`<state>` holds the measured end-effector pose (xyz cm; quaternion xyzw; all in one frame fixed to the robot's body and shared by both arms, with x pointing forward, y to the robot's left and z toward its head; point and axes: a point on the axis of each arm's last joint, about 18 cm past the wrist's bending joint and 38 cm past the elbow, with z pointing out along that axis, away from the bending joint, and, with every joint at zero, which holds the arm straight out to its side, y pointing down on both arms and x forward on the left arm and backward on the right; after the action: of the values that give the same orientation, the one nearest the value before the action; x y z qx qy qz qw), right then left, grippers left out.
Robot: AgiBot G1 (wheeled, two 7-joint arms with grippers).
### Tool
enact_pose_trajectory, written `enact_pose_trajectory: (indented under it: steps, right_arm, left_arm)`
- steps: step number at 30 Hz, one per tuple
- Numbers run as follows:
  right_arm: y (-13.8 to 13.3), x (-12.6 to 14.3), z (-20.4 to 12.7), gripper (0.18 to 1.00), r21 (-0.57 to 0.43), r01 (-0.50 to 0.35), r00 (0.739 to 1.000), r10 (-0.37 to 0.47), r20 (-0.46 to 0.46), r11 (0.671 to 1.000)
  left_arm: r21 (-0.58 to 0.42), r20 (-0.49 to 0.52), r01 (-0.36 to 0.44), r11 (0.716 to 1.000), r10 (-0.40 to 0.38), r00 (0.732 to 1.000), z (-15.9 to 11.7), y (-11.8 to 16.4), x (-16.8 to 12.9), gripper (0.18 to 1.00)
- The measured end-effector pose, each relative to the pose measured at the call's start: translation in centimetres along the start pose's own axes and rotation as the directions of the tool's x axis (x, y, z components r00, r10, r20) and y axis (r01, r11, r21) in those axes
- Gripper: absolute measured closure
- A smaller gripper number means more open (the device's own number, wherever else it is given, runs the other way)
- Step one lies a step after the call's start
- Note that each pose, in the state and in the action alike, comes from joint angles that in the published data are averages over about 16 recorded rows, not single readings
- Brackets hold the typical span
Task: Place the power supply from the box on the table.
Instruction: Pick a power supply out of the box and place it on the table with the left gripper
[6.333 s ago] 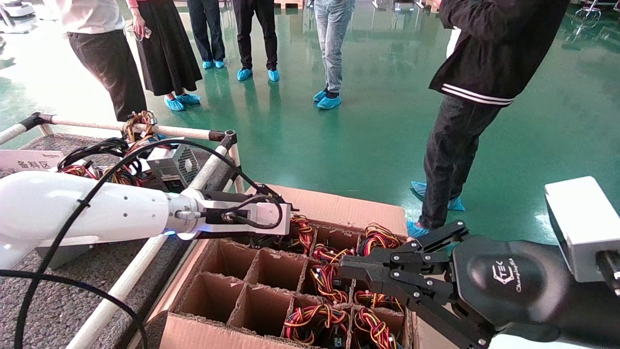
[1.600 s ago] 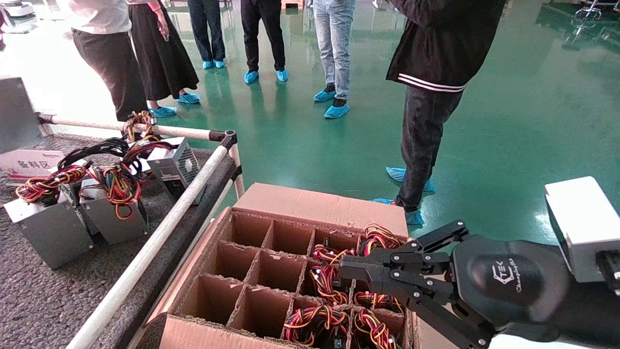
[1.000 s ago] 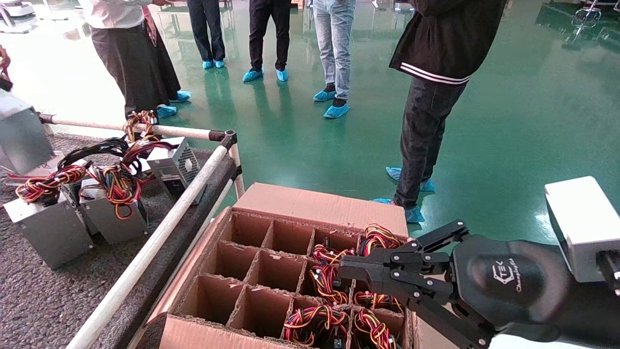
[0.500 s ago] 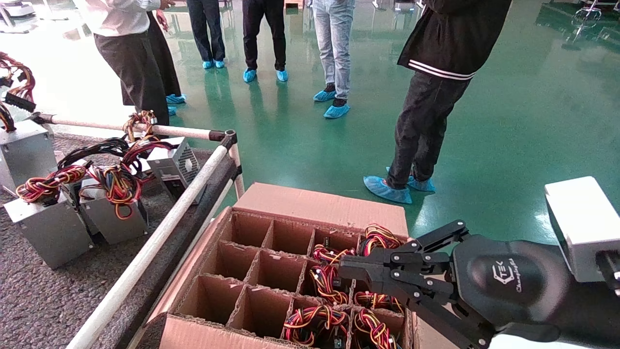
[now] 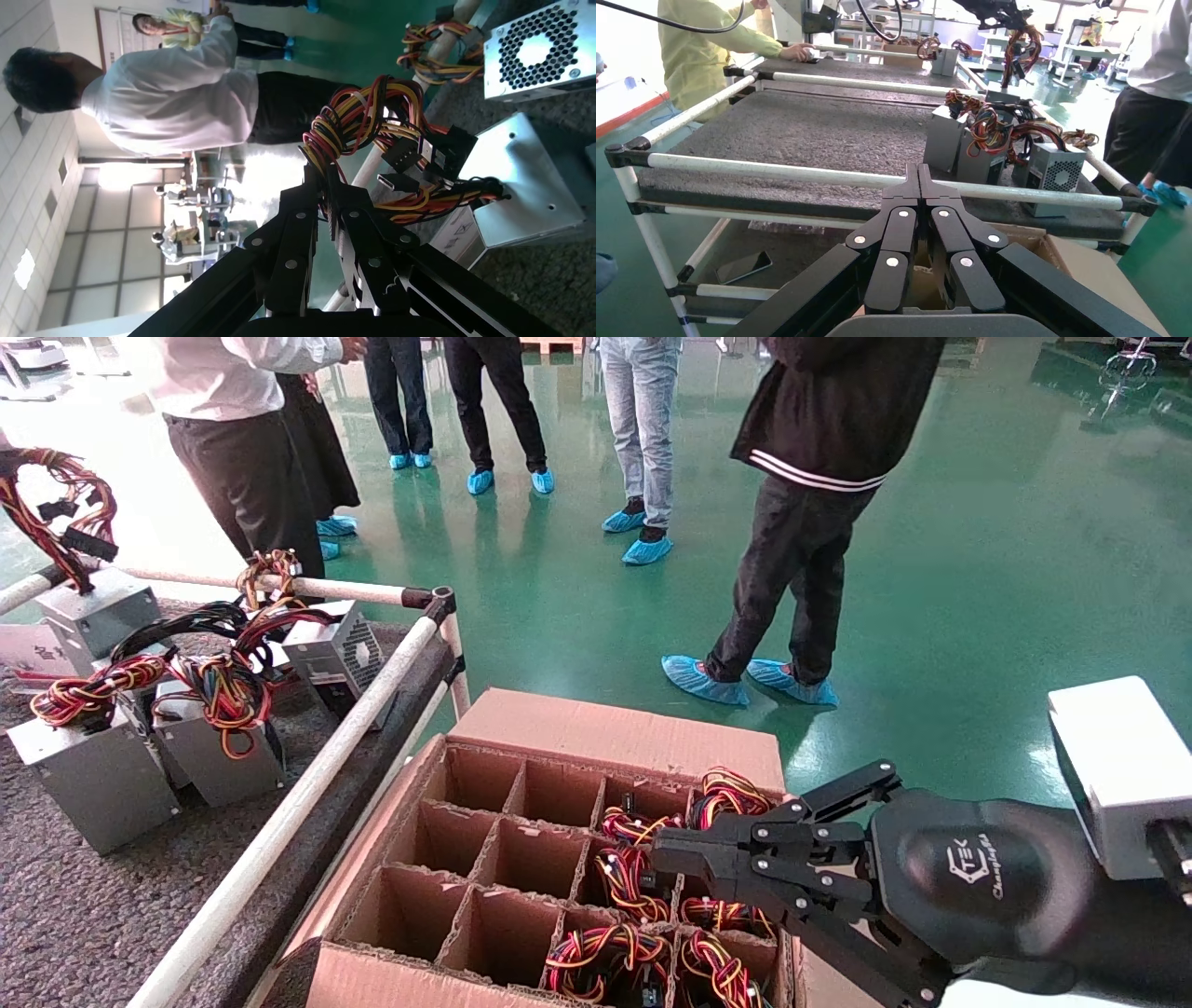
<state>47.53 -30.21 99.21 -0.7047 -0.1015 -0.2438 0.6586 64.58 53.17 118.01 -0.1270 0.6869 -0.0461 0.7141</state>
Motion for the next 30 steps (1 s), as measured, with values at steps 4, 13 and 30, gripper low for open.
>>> enact_pose_trajectory:
  steps: [4,13,30]
  right_arm:
    - [0.0,0.0,0.0,0.986,0.0,0.0,1.0,0.0,0.0,1.0]
    - [0.0,0.0,0.0,0.986,0.0,0.0,1.0,0.0,0.0,1.0]
    - [0.0,0.0,0.0,0.986,0.0,0.0,1.0,0.0,0.0,1.0]
  left_arm:
    - [0.01,-0.013,0.003,1.0,-0.002,1.0,0.2,-0.4,0.4,0.988]
    - [0.032,-0.042,0.012,0.999,-0.011,0.999,0.6,-1.1,1.3,0.988]
    - [0.023,-0.078,0.034,0.999,-0.032,0.996,0.7,-0.2,2.6,0.988]
